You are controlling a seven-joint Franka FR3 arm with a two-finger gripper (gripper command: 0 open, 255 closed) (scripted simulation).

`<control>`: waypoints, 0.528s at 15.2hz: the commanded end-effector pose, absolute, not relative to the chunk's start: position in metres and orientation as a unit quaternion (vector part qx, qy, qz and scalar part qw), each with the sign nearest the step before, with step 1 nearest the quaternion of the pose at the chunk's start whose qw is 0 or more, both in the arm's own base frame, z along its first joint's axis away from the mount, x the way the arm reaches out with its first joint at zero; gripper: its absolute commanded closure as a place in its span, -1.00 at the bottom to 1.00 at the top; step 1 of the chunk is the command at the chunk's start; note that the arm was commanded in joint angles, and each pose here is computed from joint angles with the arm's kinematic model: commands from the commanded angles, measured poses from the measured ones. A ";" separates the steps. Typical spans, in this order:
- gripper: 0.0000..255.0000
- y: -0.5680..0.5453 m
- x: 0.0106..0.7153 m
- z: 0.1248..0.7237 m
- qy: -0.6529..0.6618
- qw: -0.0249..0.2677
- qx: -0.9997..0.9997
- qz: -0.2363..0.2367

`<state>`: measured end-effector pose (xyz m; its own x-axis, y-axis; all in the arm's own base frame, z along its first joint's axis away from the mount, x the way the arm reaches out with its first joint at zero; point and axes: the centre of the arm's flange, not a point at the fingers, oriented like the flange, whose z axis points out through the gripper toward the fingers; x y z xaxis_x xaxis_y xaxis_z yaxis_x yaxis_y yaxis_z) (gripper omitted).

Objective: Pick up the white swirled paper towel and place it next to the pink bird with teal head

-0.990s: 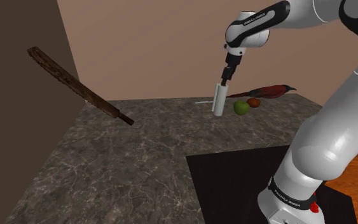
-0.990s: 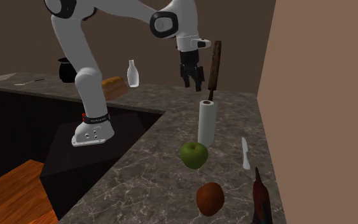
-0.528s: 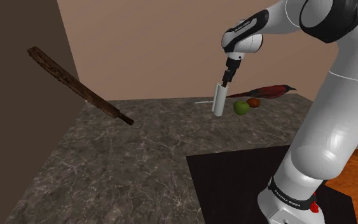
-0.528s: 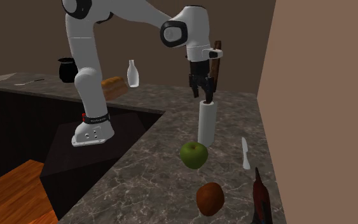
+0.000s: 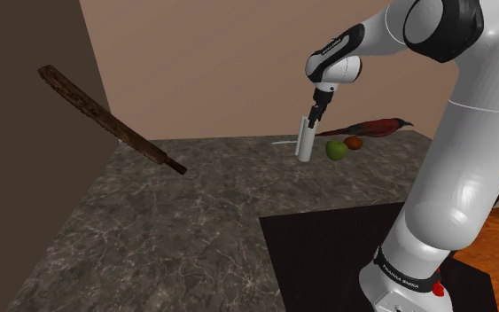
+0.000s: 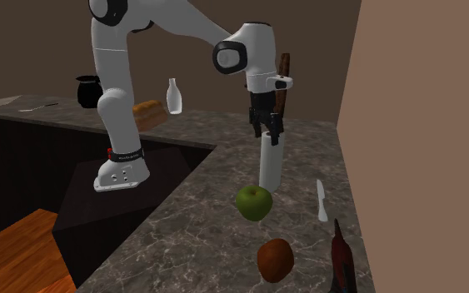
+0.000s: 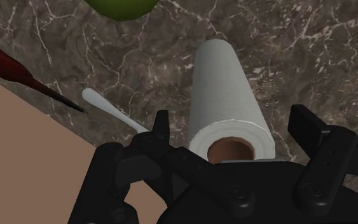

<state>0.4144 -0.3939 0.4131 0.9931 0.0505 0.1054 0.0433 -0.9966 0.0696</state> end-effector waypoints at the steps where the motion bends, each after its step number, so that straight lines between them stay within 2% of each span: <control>1: -1.00 -0.394 0.415 0.412 0.023 0.034 0.998 0.054; 5: -1.00 -0.394 0.415 0.412 0.023 0.034 0.998 0.054; 6: 1.00 -0.394 0.415 0.412 0.023 0.034 0.998 0.054; 8: 1.00 -0.394 0.415 0.412 0.023 0.034 0.998 0.054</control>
